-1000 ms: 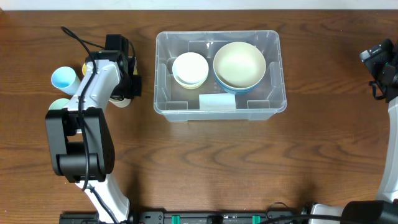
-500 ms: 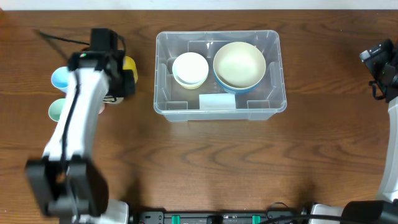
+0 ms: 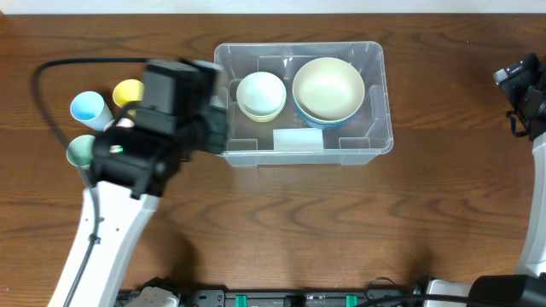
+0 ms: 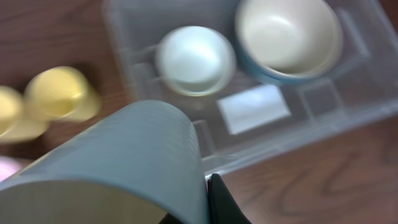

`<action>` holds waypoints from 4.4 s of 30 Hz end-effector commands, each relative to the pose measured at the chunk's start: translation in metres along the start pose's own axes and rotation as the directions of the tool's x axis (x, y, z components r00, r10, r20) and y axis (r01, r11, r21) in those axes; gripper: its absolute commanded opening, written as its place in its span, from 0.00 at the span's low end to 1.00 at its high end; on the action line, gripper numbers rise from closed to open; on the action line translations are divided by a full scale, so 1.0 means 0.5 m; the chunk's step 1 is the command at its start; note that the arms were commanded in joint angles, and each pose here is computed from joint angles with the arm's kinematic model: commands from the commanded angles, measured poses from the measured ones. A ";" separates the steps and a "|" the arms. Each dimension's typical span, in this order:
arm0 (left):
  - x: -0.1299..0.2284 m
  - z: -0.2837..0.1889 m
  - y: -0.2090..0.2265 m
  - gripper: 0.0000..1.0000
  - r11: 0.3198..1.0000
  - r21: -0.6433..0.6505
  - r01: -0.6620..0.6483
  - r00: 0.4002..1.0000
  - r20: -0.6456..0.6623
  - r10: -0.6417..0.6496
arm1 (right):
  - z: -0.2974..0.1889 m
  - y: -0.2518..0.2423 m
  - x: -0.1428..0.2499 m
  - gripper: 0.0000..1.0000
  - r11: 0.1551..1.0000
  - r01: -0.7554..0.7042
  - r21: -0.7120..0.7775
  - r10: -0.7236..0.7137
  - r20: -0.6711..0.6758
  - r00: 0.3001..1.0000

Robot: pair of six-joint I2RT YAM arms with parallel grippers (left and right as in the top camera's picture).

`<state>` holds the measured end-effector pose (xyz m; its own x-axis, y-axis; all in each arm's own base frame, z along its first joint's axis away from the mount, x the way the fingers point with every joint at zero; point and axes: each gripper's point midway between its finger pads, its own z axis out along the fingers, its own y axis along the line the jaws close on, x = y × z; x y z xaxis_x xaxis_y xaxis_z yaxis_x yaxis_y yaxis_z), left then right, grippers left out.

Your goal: Pack container

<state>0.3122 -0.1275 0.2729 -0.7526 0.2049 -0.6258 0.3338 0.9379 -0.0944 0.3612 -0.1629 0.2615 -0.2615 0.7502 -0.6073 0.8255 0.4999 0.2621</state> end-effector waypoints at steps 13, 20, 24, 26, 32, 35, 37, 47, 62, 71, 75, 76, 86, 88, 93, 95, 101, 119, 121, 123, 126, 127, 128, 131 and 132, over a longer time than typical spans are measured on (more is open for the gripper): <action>0.066 0.270 -0.150 0.06 0.971 0.136 -0.195 0.945 -0.240 0.223 | -0.007 -0.002 -0.010 0.99 1.000 -0.018 0.002 0.018 0.017 1.000; 0.098 0.341 -0.148 0.06 0.973 0.134 -0.190 0.925 -0.307 0.223 | -0.007 -0.002 -0.010 0.99 1.000 -0.017 0.002 0.017 0.017 1.000; 0.090 0.354 -0.157 0.06 0.970 0.140 -0.198 0.930 -0.284 0.231 | -0.007 -0.002 -0.010 0.99 1.000 -0.017 0.002 0.017 0.017 1.000; 0.083 0.356 -0.169 0.06 0.963 0.152 -0.222 0.930 -0.262 0.256 | -0.007 -0.002 -0.010 0.99 1.000 -0.017 0.002 0.017 0.017 1.000; 0.084 0.355 -0.218 0.06 0.937 0.192 -0.291 0.916 -0.226 0.331 | -0.007 -0.002 -0.010 0.99 1.000 -0.017 0.002 0.017 0.017 1.000; 0.089 0.353 -0.239 0.06 0.925 0.209 -0.316 0.908 -0.216 0.359 | -0.007 -0.002 -0.010 0.99 1.000 -0.017 0.002 0.017 0.017 1.000; 0.092 0.352 -0.249 0.06 0.916 0.218 -0.336 0.900 -0.211 0.381 | -0.007 -0.002 -0.010 0.99 1.000 -0.017 0.002 0.017 0.017 1.000; 0.116 0.374 -0.244 0.06 0.914 0.212 -0.346 0.892 -0.227 0.390 | -0.007 -0.002 -0.010 0.99 1.000 -0.017 0.002 0.017 0.017 1.000; 0.152 0.429 -0.241 0.41 0.915 0.214 -0.341 0.876 -0.282 0.392 | -0.007 -0.002 -0.010 0.99 1.000 -0.017 0.002 0.017 0.017 1.000; 0.130 0.432 -0.242 0.61 0.917 0.196 -0.348 0.887 -0.246 0.390 | -0.007 -0.002 -0.010 0.99 1.000 -0.018 0.002 0.018 0.017 1.000; 0.097 0.409 -0.247 0.65 0.917 0.186 -0.353 0.899 -0.205 0.387 | -0.007 -0.002 -0.010 0.99 1.000 -0.017 0.002 0.017 0.017 1.000; 0.086 0.399 -0.249 0.65 0.917 0.185 -0.353 0.903 -0.190 0.386 | -0.007 -0.002 -0.010 0.99 1.000 -0.018 0.002 0.018 0.017 1.000; 0.038 0.291 -0.249 0.67 0.934 0.177 -0.312 0.935 -0.116 0.334 | -0.007 -0.002 -0.010 0.99 1.000 -0.018 0.002 0.018 0.017 1.000; 0.047 0.284 -0.245 0.67 0.936 0.176 -0.304 0.934 -0.137 0.329 | -0.007 -0.002 -0.010 0.99 1.000 -0.017 0.002 0.017 0.017 1.000; 0.068 0.294 -0.237 0.56 0.937 0.170 -0.304 0.926 -0.177 0.332 | -0.007 -0.002 -0.010 0.99 1.000 -0.018 0.002 0.018 0.017 1.000; 0.071 0.303 -0.223 0.36 0.941 0.138 -0.308 0.925 -0.188 0.330 | -0.007 -0.002 -0.010 0.99 1.000 -0.017 0.002 0.017 0.017 1.000; 0.080 0.337 -0.180 0.06 0.950 0.056 -0.307 0.921 -0.234 0.312 | -0.007 -0.002 -0.010 0.99 1.000 -0.017 0.002 0.017 0.017 1.000; 0.133 0.387 -0.150 0.06 0.969 0.048 -0.241 0.908 -0.342 0.243 | -0.007 -0.002 -0.010 0.99 1.000 -0.018 0.002 0.018 0.017 1.000; 0.139 0.386 -0.148 0.06 0.969 0.047 -0.242 0.903 -0.354 0.243 | -0.007 -0.002 -0.010 0.99 1.000 -0.017 0.002 0.017 0.017 1.000; 0.147 0.386 -0.146 0.06 0.970 0.045 -0.240 0.898 -0.370 0.239 | -0.007 -0.002 -0.010 0.99 1.000 -0.018 0.002 0.018 0.017 1.000; 0.154 0.385 -0.144 0.06 0.970 0.045 -0.241 0.892 -0.384 0.239 | -0.007 -0.002 -0.010 0.99 1.000 -0.018 0.002 0.018 0.017 1.000; 0.155 0.384 -0.144 0.06 0.970 0.045 -0.241 0.891 -0.387 0.239 | -0.007 -0.002 -0.010 0.99 1.000 -0.017 0.002 0.017 0.017 1.000; 0.156 0.384 -0.143 0.06 0.970 0.044 -0.241 0.890 -0.389 0.239 | -0.007 -0.002 -0.010 0.99 1.000 -0.017 0.002 0.017 0.017 1.000; 0.156 0.384 -0.143 0.06 0.970 0.044 -0.241 0.889 -0.390 0.239 | -0.007 -0.002 -0.010 0.99 1.000 -0.018 0.002 0.018 0.017 1.000; 0.157 0.384 -0.143 0.06 0.970 0.045 -0.241 0.889 -0.390 0.239 | -0.007 -0.002 -0.010 0.99 1.000 -0.017 0.002 0.017 0.017 1.000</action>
<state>0.3432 -0.2338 0.0910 -0.7985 0.5182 -0.3063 0.5344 0.8445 0.0356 0.3612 -0.1629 0.2615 -0.2615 0.7502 -0.6073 0.8255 0.4999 0.2621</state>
